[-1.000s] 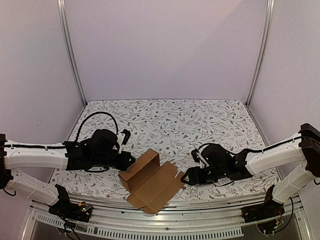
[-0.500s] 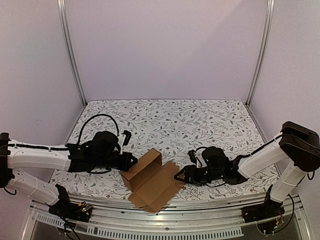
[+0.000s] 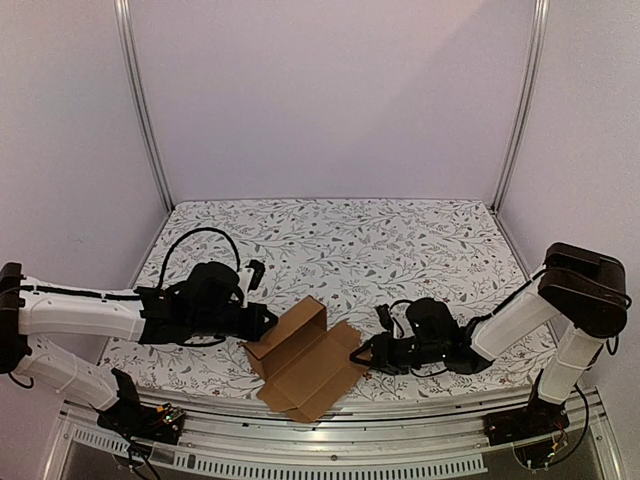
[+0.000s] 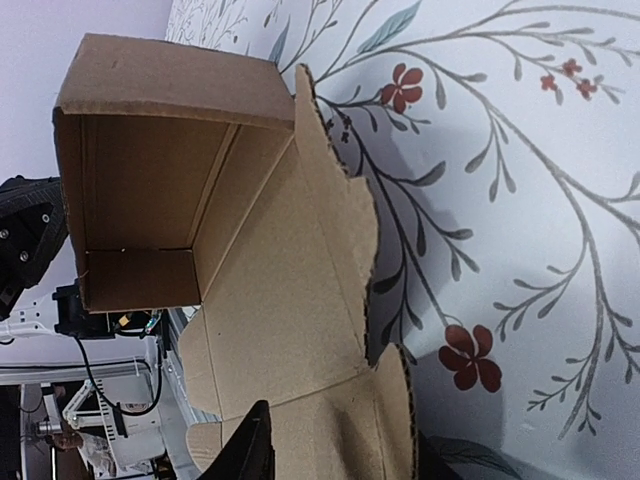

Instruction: Fold the paper box

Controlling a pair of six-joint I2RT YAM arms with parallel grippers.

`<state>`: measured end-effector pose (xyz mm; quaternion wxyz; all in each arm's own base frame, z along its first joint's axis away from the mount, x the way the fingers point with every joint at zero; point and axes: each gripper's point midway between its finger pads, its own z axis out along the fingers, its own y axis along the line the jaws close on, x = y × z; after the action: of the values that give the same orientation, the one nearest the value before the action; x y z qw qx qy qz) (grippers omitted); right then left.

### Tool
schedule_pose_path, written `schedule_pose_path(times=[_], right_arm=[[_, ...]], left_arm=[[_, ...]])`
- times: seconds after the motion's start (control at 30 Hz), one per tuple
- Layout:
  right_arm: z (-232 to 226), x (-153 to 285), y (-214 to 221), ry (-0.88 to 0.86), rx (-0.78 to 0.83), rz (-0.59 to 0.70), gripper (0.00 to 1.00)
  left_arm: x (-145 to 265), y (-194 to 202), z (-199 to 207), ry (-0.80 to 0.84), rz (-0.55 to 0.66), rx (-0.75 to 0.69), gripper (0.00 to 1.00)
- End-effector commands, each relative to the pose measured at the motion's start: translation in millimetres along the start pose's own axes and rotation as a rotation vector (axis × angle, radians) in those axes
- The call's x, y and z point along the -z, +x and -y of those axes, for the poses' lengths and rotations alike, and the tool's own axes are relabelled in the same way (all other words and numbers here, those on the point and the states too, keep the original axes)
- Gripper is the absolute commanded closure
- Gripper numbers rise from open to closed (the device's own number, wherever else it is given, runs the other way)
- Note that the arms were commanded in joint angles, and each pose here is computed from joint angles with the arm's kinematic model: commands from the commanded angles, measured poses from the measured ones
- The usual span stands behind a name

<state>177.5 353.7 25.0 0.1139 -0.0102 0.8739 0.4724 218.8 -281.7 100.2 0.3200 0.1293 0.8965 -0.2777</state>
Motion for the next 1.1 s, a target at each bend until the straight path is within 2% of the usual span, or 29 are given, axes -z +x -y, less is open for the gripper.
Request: schedule_pose_path(times=[0.0, 0.5, 0.63, 0.83, 1.07], right_arm=[[31.7, 2.0, 14.3, 0.088, -0.036, -0.043, 0.68], [3.9, 21.2, -11.7, 0.033, 0.02, 0.06, 1.0], [-15.1, 25.7, -25.3, 0.022, 0.063, 0.082, 1.0], [-46.7, 40.3, -44.7, 0.053, 0.18, 0.092, 1.0], [-83.7, 71.7, -64.5, 0.181, 0.412, 0.072, 1.0]], left_arm=[[-4.2, 20.4, -16.3, -0.064, -0.079, -0.005, 1.0], [6.7, 7.0, -15.9, -0.081, -0.034, -0.013, 1.0], [15.5, -5.6, -13.9, -0.09, 0.005, -0.021, 1.0], [46.0, -39.0, -13.9, -0.131, 0.124, -0.042, 0.83], [97.2, -73.6, -18.4, -0.158, 0.307, -0.03, 0.66]])
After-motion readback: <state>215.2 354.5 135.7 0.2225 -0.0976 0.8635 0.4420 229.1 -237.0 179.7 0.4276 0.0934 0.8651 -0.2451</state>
